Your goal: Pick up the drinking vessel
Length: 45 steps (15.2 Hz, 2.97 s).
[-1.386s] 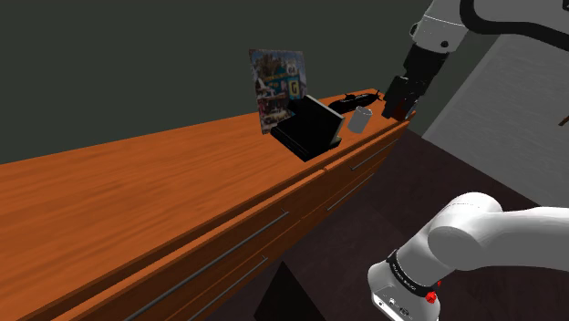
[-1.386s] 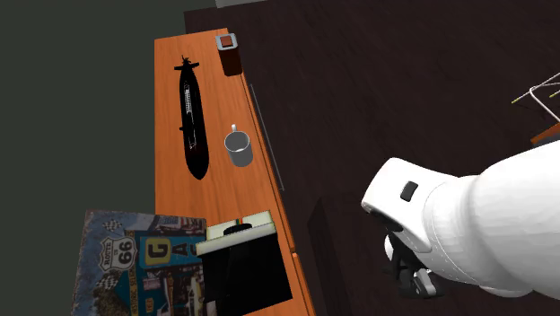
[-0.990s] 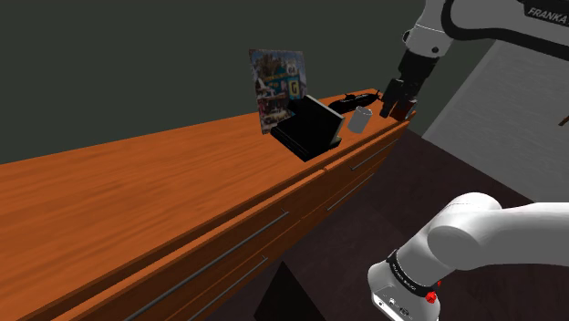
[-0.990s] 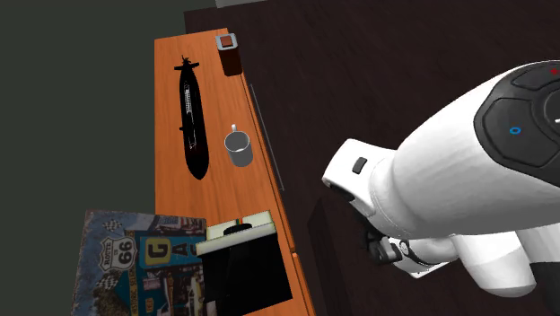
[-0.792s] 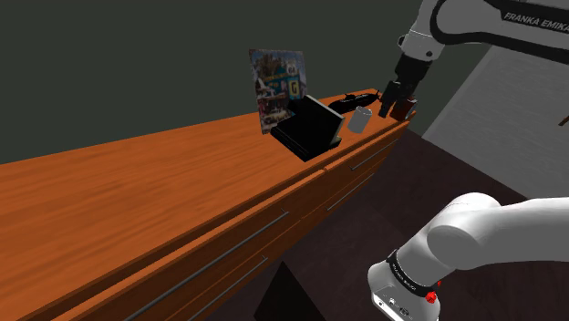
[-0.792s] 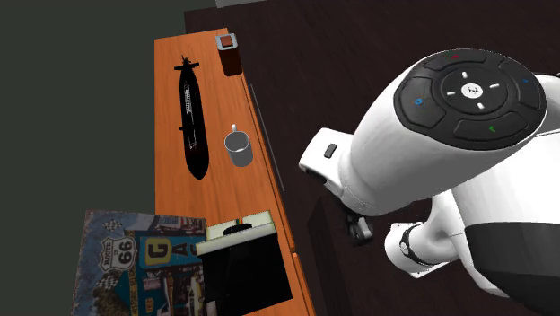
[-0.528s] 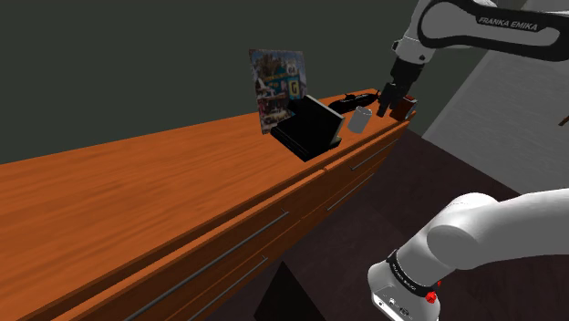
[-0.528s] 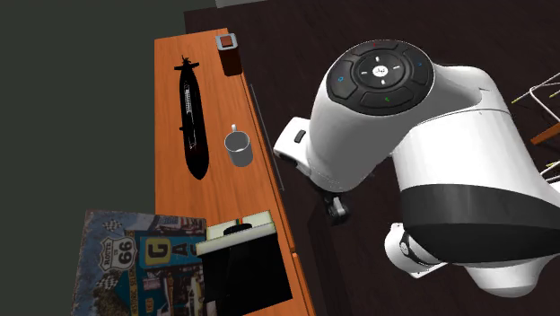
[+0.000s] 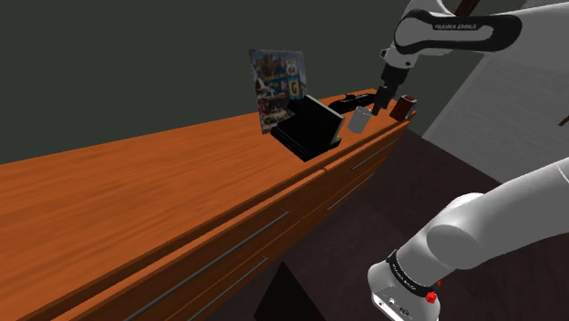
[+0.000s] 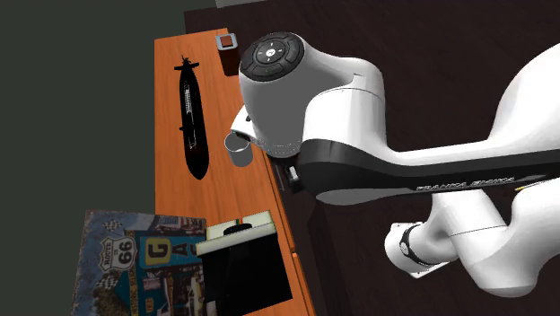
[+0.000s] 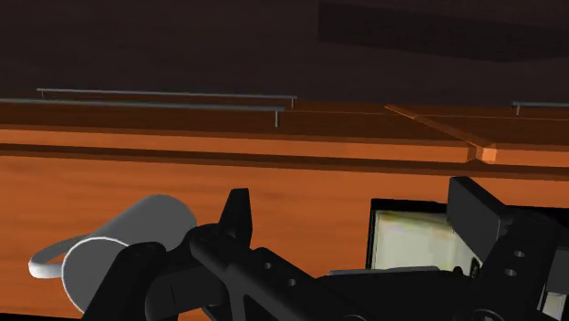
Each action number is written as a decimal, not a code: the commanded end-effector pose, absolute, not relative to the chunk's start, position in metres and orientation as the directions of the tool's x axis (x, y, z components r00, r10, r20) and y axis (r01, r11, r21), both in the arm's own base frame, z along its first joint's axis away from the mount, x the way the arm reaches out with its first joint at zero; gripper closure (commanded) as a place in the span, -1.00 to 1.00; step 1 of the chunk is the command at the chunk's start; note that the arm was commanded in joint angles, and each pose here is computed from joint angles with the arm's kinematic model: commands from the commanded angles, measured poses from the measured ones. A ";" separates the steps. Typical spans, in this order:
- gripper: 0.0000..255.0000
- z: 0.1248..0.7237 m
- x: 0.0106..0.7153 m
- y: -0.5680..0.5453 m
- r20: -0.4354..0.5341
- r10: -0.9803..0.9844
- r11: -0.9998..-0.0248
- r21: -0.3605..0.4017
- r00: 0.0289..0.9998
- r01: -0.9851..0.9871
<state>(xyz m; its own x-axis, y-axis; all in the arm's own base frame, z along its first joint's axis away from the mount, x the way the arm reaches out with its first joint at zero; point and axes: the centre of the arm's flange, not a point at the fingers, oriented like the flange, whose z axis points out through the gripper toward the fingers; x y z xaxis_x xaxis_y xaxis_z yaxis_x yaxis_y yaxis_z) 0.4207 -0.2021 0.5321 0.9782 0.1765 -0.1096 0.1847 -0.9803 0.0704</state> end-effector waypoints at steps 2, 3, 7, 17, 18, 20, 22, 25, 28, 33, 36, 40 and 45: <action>-1.00 0.516 0.442 -0.232 -0.123 0.214 -0.973 0.062 0.969 0.222; -1.00 0.510 0.450 -0.242 -0.127 0.225 -0.970 0.059 0.966 0.234; -1.00 0.488 0.483 -0.279 -0.144 0.271 -0.959 0.046 0.952 0.280; -1.00 0.436 0.537 -0.334 -0.168 0.341 -0.936 0.025 0.925 0.350; -1.00 0.431 0.537 -0.334 -0.168 0.341 -0.936 0.025 0.925 0.350; -1.00 0.421 0.537 -0.334 -0.168 0.341 -0.936 0.025 0.925 0.350; -1.00 0.412 0.537 -0.334 -0.168 0.341 -0.936 0.025 0.925 0.350; 1.00 0.413 0.537 -0.335 -0.168 0.341 -0.936 0.025 0.925 0.350; 1.00 0.413 0.537 -0.335 -0.168 0.341 -0.936 0.025 0.925 0.350; 1.00 0.412 0.537 -0.334 -0.168 0.341 -0.936 0.025 0.925 0.350; 1.00 0.428 0.537 -0.334 -0.168 0.341 -0.936 0.025 0.925 0.350; 1.00 0.449 0.537 -0.334 -0.168 0.341 -0.936 0.025 0.925 0.350; 1.00 0.476 0.537 -0.334 -0.168 0.341 -0.936 0.025 0.925 0.350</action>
<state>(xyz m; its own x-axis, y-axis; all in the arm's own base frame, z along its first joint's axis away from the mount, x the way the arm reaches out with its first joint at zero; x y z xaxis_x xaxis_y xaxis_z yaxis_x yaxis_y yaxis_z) 0.5381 -0.3343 0.4709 0.9248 0.3413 -0.1682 0.3501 -0.9364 0.0248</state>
